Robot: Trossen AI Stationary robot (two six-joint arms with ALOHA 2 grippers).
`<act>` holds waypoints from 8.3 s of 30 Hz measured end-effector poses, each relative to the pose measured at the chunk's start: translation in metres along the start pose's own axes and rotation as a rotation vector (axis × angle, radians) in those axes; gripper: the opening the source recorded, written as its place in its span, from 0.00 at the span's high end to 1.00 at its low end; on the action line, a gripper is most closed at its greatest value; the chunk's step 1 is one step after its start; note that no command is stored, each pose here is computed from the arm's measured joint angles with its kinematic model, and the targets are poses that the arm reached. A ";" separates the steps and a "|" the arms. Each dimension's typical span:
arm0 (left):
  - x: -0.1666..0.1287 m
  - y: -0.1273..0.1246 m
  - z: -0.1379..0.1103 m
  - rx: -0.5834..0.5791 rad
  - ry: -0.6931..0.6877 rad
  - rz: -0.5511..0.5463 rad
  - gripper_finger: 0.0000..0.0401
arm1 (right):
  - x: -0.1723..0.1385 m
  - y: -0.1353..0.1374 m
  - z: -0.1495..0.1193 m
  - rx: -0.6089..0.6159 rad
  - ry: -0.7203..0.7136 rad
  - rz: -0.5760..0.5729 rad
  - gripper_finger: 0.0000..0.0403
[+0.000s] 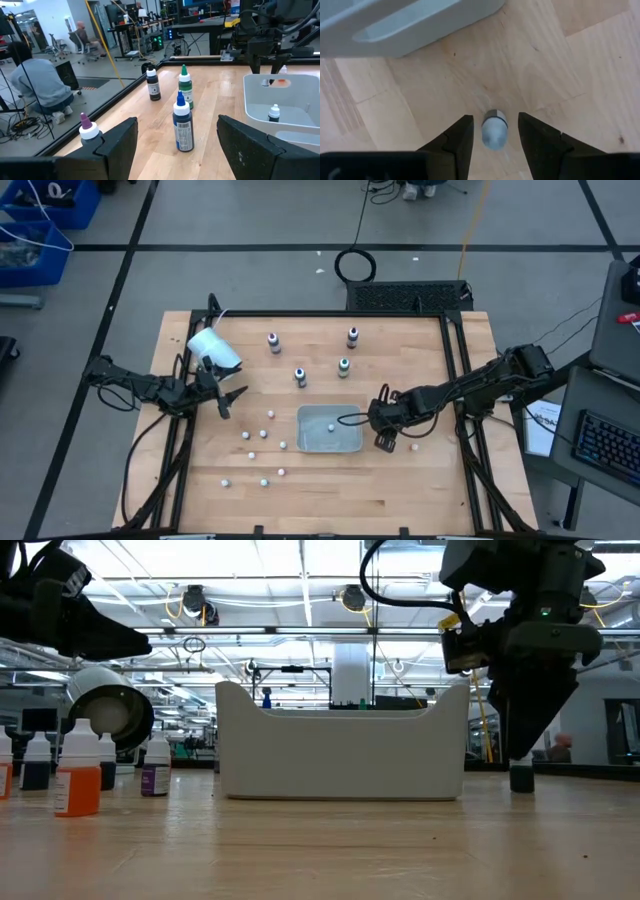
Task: Pick & Place food coloring
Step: Put the purple food coloring bottle into the bin, then put the orange food coloring bottle into the bin
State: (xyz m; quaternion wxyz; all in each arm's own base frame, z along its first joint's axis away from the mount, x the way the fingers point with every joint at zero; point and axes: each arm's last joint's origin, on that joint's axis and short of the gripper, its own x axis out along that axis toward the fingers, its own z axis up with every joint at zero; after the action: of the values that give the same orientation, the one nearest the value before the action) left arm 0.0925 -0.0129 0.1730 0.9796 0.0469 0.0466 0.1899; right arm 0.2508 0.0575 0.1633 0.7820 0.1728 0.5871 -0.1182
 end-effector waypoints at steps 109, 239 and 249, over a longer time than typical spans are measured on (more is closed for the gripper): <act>0.000 0.000 -0.001 0.007 0.012 -0.009 0.32 | 0.037 0.051 0.120 -0.519 -0.013 0.030 0.84; 0.000 0.000 -0.001 -0.003 0.012 -0.009 0.32 | -0.035 0.141 -0.185 0.707 0.697 -0.061 0.82; 0.000 0.000 -0.002 -0.001 0.016 -0.008 0.32 | 0.008 0.131 -0.215 0.662 0.890 -0.190 0.82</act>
State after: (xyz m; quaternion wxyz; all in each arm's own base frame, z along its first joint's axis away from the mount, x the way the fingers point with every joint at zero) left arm 0.0924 -0.0131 0.1711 0.9800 0.0447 0.0545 0.1861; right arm 0.1149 0.2649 0.1184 0.3490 0.3884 0.8049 -0.2820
